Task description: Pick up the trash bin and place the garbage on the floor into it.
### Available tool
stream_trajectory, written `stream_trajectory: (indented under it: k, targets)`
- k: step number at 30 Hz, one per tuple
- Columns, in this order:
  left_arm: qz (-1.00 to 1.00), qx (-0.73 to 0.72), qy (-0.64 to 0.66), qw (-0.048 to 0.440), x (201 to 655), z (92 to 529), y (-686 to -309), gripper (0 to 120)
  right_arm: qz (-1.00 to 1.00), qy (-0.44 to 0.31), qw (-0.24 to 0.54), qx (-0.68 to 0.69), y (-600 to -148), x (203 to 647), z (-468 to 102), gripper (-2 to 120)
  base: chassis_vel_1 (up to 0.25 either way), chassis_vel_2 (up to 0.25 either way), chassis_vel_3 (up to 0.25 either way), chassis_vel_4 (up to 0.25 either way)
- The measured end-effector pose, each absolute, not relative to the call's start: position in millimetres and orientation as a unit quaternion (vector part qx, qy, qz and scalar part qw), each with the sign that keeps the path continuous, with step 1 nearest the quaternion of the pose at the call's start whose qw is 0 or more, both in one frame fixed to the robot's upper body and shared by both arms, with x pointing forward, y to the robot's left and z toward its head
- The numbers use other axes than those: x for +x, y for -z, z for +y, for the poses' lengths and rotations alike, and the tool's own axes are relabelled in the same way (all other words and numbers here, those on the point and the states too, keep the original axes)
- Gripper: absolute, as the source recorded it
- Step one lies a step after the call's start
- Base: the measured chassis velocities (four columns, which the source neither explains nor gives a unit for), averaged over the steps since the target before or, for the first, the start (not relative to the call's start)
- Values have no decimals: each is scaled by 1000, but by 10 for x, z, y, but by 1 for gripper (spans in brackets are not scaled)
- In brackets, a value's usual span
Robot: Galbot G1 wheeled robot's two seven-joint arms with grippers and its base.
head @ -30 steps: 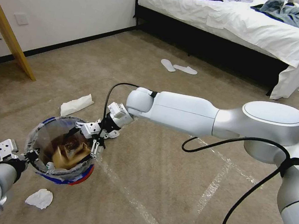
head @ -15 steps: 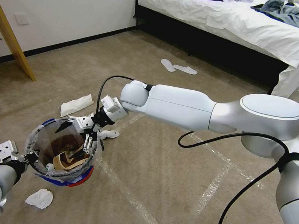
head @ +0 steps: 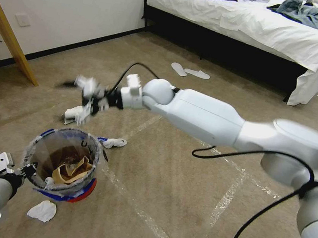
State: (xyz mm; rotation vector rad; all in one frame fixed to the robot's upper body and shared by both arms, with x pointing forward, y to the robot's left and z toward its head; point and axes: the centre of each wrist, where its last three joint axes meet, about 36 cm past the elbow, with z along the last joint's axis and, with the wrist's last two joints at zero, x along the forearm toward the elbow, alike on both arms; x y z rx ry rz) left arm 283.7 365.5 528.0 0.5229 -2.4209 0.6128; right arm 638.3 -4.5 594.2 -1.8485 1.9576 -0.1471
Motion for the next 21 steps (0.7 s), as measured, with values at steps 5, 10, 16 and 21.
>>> stream_trajectory:
  k: [5, 10, 16, 21]
  targets:
    - [-906, 204, -227, 291, 2847, 3699, -5274, 0, 833, -77, 232, -496, -5438, 6304, -678, 100, 0, 0, 0, 0]
    - [-905, 210, -227, 291, 2841, 3726, -5269, 0, 873, -119, 230, -414, -5209, 6200, -1153, 100, 0, 0, 0, 0]
    - [-902, 222, -228, 290, 2815, 3770, -5263, 0, 911, -130, 201, -335, -4629, 5794, -1520, 100, 0, 0, 0, 0]
    - [-901, 228, -229, 291, 2783, 3796, -5279, 0, 934, -113, 202, -272, -4385, 5468, -1665, 100, 0, 0, 0, 0]
